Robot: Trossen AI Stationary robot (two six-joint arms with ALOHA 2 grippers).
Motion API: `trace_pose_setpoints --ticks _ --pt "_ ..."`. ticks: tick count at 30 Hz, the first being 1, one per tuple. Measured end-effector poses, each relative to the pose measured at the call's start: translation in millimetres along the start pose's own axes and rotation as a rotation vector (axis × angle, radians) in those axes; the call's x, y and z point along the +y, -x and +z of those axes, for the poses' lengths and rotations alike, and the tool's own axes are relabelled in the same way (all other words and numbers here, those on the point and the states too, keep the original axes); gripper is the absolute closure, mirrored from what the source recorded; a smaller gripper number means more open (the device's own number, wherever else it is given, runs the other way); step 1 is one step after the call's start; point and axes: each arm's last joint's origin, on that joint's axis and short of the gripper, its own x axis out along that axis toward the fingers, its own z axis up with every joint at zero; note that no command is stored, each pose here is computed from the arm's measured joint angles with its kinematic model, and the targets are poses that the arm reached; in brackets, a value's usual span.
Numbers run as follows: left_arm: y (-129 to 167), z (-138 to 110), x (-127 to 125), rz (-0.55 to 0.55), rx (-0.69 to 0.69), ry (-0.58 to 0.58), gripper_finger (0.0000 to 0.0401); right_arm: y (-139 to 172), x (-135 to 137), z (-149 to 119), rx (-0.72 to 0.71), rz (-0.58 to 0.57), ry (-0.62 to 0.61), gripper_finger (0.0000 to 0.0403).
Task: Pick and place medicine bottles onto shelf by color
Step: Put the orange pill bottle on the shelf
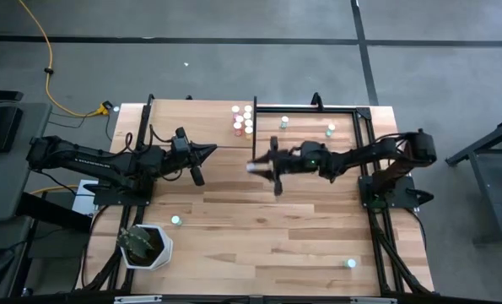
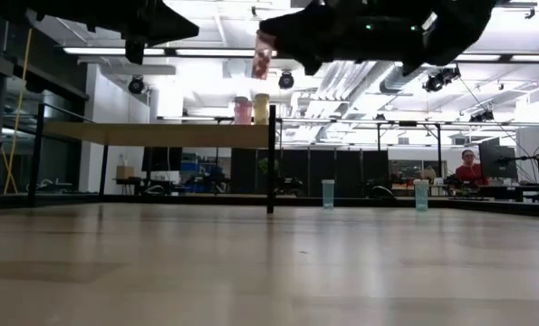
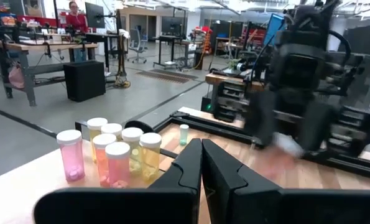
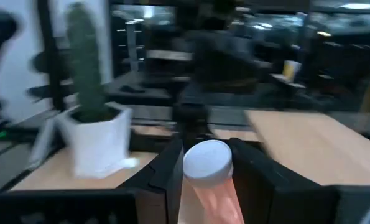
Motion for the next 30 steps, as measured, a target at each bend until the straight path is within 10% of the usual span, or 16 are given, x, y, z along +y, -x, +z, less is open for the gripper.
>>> trace_pose_setpoints --ticks 15,30 --pt "0.0 0.0 0.0 0.002 0.000 -0.010 0.0401 -74.2 -42.3 -4.5 0.163 -0.422 -0.075 0.0299" --pt "0.0 0.0 0.0 0.002 0.000 -0.010 0.0401 -74.6 -46.1 -8.4 0.187 -0.603 -0.130 0.0299"
